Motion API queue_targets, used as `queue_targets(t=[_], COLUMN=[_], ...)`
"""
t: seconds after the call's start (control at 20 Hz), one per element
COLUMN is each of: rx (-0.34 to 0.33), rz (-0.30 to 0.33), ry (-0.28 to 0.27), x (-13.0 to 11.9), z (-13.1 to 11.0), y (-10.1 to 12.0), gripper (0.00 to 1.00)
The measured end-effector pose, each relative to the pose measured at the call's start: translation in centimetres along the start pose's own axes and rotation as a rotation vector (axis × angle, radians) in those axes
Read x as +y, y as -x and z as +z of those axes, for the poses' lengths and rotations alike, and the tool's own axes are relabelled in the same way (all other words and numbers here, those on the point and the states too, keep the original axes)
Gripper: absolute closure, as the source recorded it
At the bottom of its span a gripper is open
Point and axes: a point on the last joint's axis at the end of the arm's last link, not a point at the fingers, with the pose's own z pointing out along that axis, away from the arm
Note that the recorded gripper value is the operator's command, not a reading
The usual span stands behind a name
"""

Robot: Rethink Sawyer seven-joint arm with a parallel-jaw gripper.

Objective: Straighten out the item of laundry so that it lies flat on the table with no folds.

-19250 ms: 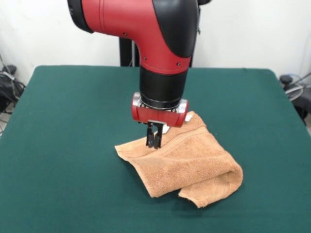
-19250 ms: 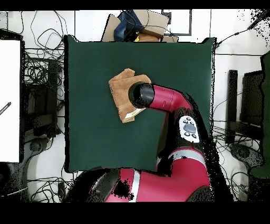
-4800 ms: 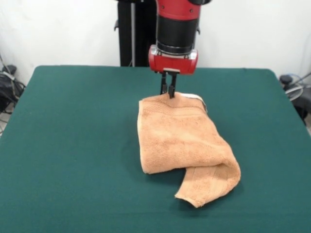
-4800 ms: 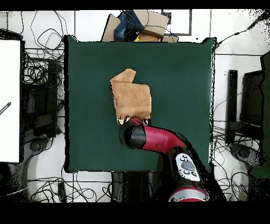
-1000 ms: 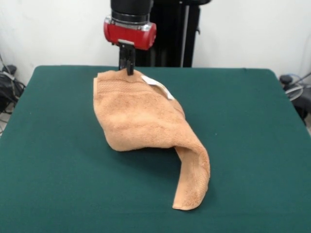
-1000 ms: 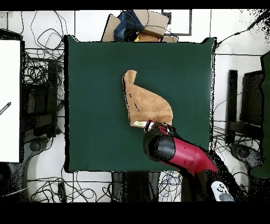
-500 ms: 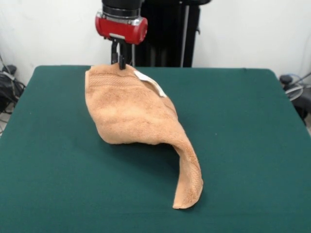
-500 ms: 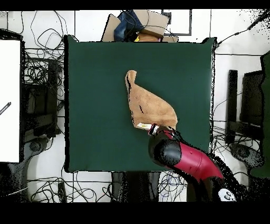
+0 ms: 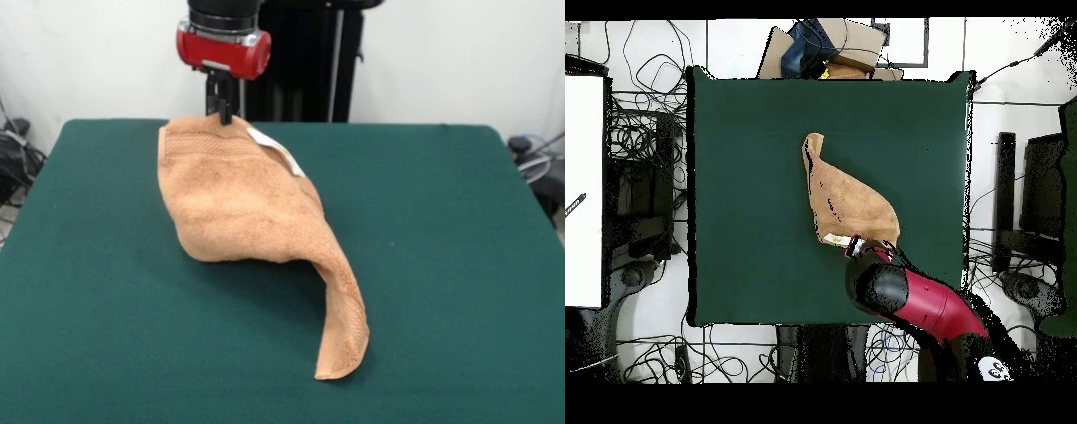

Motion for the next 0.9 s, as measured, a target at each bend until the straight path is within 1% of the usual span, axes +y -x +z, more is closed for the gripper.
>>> queue_targets(t=[0.3,0.65,0.9], rx=[0.010,0.014,0.023], rz=[-0.002,0.014,0.024], ry=[0.001,0.000,-0.002], x=[0.1,-0.7,-1.3], z=[0.0,-0.1,-0.9], y=[-0.1,-0.1,0.2], gripper=[1.00,1.00,1.00])
